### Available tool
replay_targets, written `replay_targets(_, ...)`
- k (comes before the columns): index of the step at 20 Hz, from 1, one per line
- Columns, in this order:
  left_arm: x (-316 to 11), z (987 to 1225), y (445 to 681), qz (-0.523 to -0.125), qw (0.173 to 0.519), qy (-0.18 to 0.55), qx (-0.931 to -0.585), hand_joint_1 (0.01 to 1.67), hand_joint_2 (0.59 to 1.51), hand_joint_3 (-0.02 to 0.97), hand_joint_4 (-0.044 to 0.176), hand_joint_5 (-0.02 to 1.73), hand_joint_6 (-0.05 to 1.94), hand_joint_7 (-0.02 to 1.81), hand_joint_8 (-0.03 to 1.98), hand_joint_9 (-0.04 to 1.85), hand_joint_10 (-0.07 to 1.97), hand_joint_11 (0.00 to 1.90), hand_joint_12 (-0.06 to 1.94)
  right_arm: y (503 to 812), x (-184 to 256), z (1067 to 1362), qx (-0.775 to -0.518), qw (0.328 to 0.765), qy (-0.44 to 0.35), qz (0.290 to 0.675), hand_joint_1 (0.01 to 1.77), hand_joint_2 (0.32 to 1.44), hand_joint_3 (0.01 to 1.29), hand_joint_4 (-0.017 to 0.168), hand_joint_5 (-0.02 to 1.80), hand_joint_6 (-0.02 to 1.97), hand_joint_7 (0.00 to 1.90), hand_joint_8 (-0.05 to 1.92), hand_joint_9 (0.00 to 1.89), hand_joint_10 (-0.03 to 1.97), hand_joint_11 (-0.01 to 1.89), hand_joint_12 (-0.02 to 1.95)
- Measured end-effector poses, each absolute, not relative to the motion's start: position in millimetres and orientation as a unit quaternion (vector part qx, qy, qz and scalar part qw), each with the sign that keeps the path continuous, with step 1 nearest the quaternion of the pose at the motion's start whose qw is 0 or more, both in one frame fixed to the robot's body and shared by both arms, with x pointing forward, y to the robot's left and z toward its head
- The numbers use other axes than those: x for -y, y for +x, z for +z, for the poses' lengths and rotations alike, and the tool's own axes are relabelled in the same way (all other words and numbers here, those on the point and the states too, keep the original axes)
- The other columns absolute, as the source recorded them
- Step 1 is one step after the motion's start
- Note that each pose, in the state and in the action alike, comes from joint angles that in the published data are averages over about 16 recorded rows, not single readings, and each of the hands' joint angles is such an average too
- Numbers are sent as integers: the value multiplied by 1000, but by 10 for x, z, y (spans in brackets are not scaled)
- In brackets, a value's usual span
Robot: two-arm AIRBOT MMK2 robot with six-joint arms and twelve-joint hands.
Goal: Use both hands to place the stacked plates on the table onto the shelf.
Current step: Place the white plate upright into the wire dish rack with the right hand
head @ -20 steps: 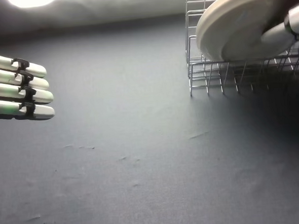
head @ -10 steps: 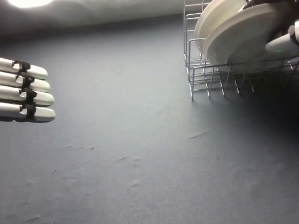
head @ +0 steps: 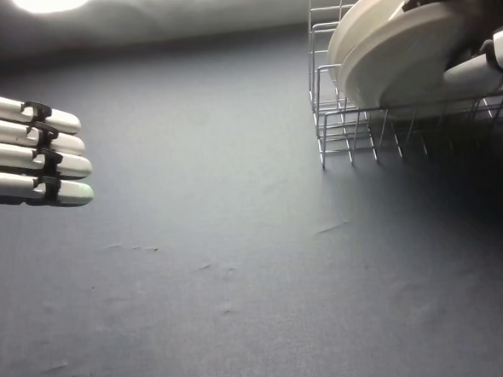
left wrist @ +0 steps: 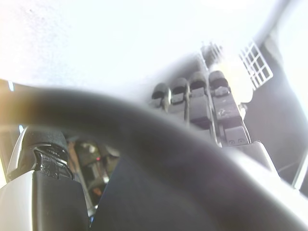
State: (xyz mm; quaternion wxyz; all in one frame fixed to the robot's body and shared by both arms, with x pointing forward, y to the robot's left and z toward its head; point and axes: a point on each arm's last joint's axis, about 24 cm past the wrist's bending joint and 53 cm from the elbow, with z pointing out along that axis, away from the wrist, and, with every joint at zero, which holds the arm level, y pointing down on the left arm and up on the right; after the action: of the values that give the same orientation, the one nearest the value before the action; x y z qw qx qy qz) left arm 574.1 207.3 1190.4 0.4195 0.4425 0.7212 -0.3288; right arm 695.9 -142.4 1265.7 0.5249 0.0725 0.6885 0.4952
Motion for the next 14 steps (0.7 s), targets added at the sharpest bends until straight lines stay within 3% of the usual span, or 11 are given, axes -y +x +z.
replay_targets(14,-2000,11906,5663,-347,406,437,-723,22,1066,17,2,23,11,20,16,20,16,17,8,6846,1304,12903,-664,552,16,504,1114,1079,13,-5,639,22,709,12,659,17,173,1110)
